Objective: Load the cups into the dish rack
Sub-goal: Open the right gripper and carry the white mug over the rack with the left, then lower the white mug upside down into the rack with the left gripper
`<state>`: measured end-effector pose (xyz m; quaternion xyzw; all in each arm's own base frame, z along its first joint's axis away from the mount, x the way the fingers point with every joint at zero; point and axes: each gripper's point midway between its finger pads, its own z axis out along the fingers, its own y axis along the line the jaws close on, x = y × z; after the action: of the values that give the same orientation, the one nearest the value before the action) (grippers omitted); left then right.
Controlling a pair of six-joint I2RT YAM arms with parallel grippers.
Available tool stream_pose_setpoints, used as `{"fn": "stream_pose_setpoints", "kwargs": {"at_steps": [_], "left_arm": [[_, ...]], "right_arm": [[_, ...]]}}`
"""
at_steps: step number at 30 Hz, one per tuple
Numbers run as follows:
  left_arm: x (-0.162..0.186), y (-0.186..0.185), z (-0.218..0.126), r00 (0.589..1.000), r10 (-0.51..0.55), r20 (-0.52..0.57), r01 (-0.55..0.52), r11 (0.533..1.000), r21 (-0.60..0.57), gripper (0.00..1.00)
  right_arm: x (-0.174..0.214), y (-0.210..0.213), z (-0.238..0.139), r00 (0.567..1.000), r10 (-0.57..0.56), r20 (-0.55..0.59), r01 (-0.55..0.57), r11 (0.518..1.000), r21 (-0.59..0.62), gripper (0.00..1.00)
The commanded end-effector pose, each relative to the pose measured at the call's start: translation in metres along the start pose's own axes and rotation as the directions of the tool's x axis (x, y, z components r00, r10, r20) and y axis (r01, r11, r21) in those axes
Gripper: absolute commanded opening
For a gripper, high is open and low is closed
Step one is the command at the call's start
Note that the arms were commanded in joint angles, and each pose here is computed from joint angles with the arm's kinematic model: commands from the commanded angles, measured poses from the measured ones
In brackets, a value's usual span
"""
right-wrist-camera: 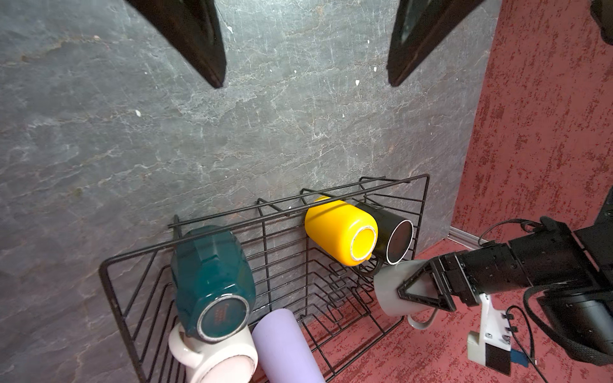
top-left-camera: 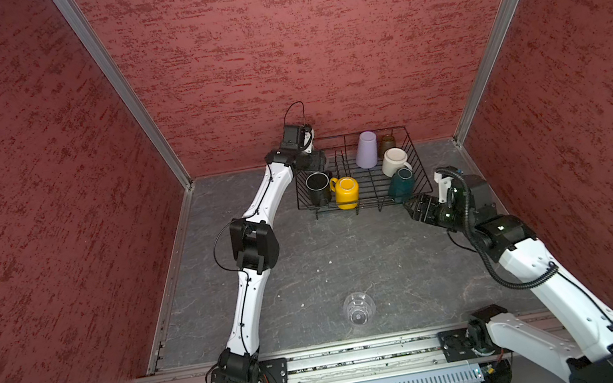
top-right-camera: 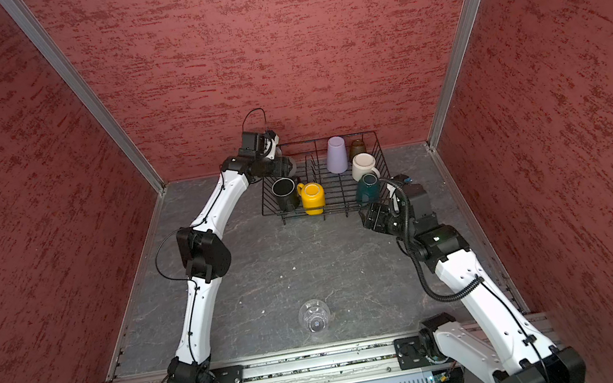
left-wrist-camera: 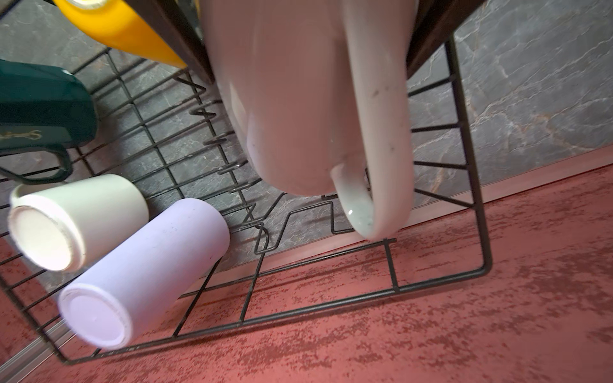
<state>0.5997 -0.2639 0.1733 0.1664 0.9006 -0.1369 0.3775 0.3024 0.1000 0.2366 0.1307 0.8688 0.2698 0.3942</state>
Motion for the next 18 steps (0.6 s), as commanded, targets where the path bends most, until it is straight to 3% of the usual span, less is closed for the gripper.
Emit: {"fn": "stream_pose_setpoints", "kwargs": {"at_steps": [1,9,14,18], "left_arm": [[-0.014,-0.012,-0.005,0.998,0.048,0.044,-0.049,0.999,0.018,0.0],[0.0,-0.009,0.01,0.998,0.066,0.013,-0.066,0.998,0.006,0.01],[0.006,-0.008,0.019,0.997,0.073,0.001,-0.073,0.997,0.009,0.28],[0.012,-0.008,0.025,0.997,0.075,-0.011,-0.075,0.997,0.014,0.42]], "right_arm": [[0.001,0.001,-0.002,1.0,0.02,0.003,-0.019,1.0,-0.018,0.77],[0.004,0.0,0.003,1.0,0.025,-0.011,-0.025,0.999,-0.02,0.77],[0.005,0.0,0.007,0.999,0.03,-0.018,-0.03,0.999,-0.028,0.77],[0.006,0.0,0.01,0.999,0.033,-0.022,-0.034,0.999,-0.03,0.77]]}}
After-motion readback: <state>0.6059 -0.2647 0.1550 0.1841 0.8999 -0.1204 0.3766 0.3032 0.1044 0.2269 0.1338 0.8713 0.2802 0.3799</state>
